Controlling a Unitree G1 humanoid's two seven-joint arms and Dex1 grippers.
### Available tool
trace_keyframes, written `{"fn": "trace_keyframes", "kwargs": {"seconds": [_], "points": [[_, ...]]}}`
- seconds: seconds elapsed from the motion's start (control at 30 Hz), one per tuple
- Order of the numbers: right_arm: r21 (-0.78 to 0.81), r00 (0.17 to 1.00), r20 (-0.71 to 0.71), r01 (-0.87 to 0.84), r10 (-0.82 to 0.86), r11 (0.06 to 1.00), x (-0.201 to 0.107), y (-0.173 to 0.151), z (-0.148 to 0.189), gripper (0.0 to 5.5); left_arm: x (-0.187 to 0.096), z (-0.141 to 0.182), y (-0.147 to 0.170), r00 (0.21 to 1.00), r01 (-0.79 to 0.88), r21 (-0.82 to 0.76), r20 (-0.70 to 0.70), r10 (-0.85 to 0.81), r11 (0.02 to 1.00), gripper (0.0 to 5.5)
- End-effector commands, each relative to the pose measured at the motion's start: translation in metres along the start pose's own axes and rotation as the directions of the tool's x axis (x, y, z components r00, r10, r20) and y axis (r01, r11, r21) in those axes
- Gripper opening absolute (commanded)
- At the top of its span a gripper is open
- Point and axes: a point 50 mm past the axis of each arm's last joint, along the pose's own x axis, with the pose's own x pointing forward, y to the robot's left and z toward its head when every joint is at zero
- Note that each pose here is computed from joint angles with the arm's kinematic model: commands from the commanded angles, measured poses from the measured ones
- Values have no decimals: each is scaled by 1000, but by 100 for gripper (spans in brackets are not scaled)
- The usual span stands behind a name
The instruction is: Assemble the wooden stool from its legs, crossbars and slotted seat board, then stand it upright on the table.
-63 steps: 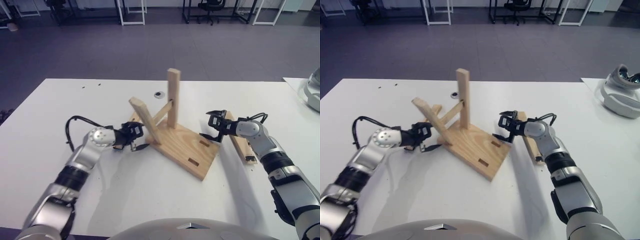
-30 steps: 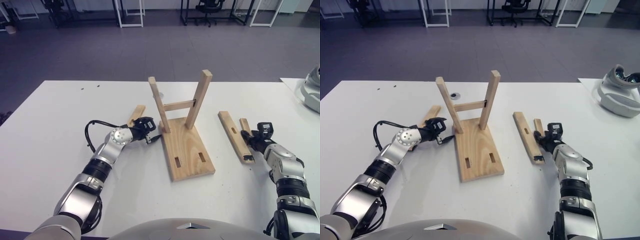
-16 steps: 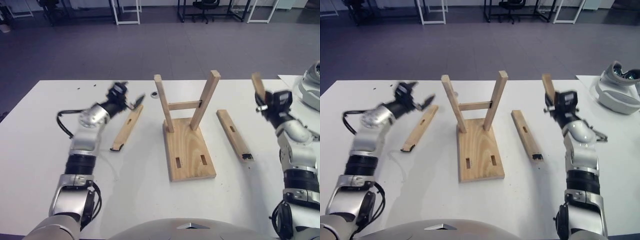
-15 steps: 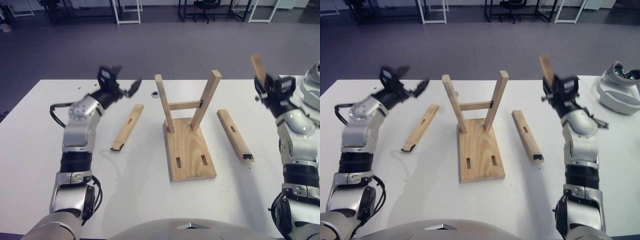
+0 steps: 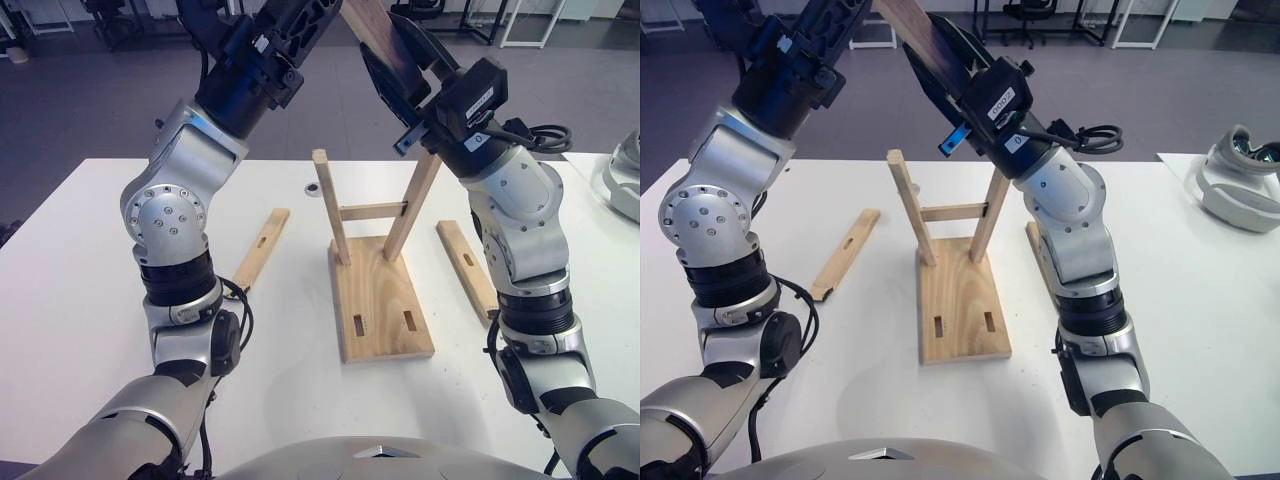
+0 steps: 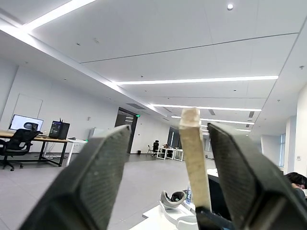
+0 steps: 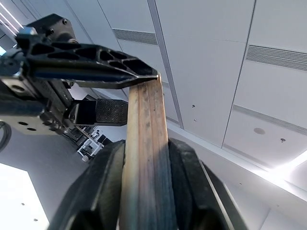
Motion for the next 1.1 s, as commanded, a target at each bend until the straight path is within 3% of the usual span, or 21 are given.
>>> {"fn": "trace_keyframes", "kwargs": {"seconds": [0.03,0.37,0.47,0.53,0.63,0.73,0.77,0.87,0.97,1.1], "points": [[-13,999,20,-45,45,999,2,5,3,131,3,-2,-6,999,34,-42,2,-34,999,239],[-3,998,37,-42,42,999,4,6,5,131,1,-8,-9,998,56,-87,-28,-58,995,64],[0,998,38,-44,44,999,4,7,6,131,-2,-9,-8,997,50,-81,-49,-54,995,43],[10,998,30,-52,51,999,4,8,5,198,-7,-9,-4,997,31,-61,-69,-35,998,40],[38,998,-13,-62,63,997,-3,11,1,268,-33,7,22,991,-95,69,-91,101,993,40],[73,992,-122,19,-10,997,-30,-3,-9,272,-82,30,60,941,-286,263,-103,322,921,40],[77,984,-172,58,-44,995,-42,-7,-16,272,-100,28,74,914,-355,260,-103,391,898,40],[109,946,-311,136,-97,985,-75,0,-35,272,-153,-21,114,802,-531,183,-206,560,828,40],[117,905,-408,181,-119,977,-97,16,-55,272,-181,-71,132,713,-613,163,-308,630,773,40],[99,823,-547,246,-154,964,-134,27,-83,272,-201,-87,140,664,-640,195,-347,662,744,40]]}}
